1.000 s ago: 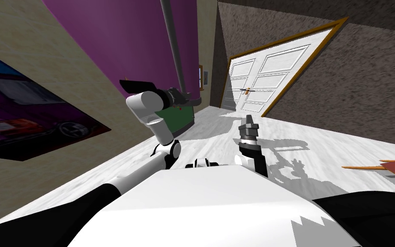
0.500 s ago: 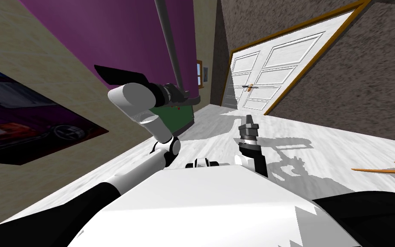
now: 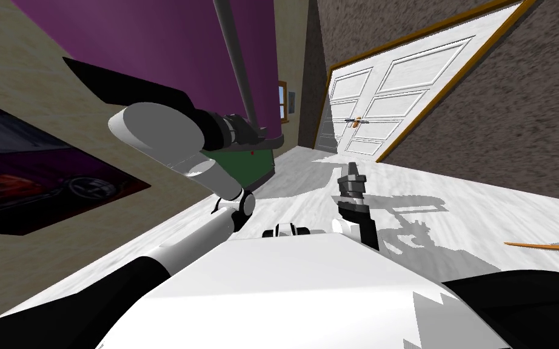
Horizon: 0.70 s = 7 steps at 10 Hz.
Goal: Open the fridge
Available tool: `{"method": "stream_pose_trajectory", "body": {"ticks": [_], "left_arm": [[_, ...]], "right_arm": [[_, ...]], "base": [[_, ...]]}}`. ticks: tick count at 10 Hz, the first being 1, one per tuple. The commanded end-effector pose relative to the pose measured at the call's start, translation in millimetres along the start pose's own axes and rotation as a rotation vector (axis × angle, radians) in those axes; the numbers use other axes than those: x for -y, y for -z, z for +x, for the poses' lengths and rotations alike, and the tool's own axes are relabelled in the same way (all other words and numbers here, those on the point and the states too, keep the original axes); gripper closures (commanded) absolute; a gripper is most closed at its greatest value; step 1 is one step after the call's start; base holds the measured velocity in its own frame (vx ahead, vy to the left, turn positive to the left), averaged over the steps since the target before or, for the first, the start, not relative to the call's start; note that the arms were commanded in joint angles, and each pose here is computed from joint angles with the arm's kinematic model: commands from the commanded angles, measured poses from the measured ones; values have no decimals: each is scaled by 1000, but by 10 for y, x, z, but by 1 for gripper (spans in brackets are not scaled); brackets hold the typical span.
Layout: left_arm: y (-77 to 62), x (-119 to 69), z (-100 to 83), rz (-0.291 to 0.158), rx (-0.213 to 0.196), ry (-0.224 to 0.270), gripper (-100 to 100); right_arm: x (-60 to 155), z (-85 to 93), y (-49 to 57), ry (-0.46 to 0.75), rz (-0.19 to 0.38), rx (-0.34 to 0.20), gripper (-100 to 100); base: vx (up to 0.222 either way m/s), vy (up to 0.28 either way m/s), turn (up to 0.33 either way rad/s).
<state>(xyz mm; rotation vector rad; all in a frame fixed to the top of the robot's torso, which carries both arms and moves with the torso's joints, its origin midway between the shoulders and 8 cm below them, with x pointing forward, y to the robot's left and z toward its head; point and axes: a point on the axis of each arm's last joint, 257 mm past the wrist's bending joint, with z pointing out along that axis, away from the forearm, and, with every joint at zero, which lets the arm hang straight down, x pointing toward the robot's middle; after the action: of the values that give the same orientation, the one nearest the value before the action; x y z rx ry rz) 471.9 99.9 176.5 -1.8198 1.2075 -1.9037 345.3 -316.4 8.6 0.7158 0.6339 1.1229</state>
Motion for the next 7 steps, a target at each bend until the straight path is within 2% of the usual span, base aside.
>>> {"method": "stream_pose_trajectory", "body": {"ticks": [1,2,7], "left_arm": [[9,-8,11,-4,2,2,-100],[-2,-26,-7,-10,7,3,0],[-30,-82,-75,-29,26,6,0]], "right_arm": [[0,0,0,0,0,0,0],[0,0,-1,0,0,0,0],[0,1,-1,0,0,0,0]], "base": [[28,-7,-13],[9,-6,-5],[0,0,0]]}}
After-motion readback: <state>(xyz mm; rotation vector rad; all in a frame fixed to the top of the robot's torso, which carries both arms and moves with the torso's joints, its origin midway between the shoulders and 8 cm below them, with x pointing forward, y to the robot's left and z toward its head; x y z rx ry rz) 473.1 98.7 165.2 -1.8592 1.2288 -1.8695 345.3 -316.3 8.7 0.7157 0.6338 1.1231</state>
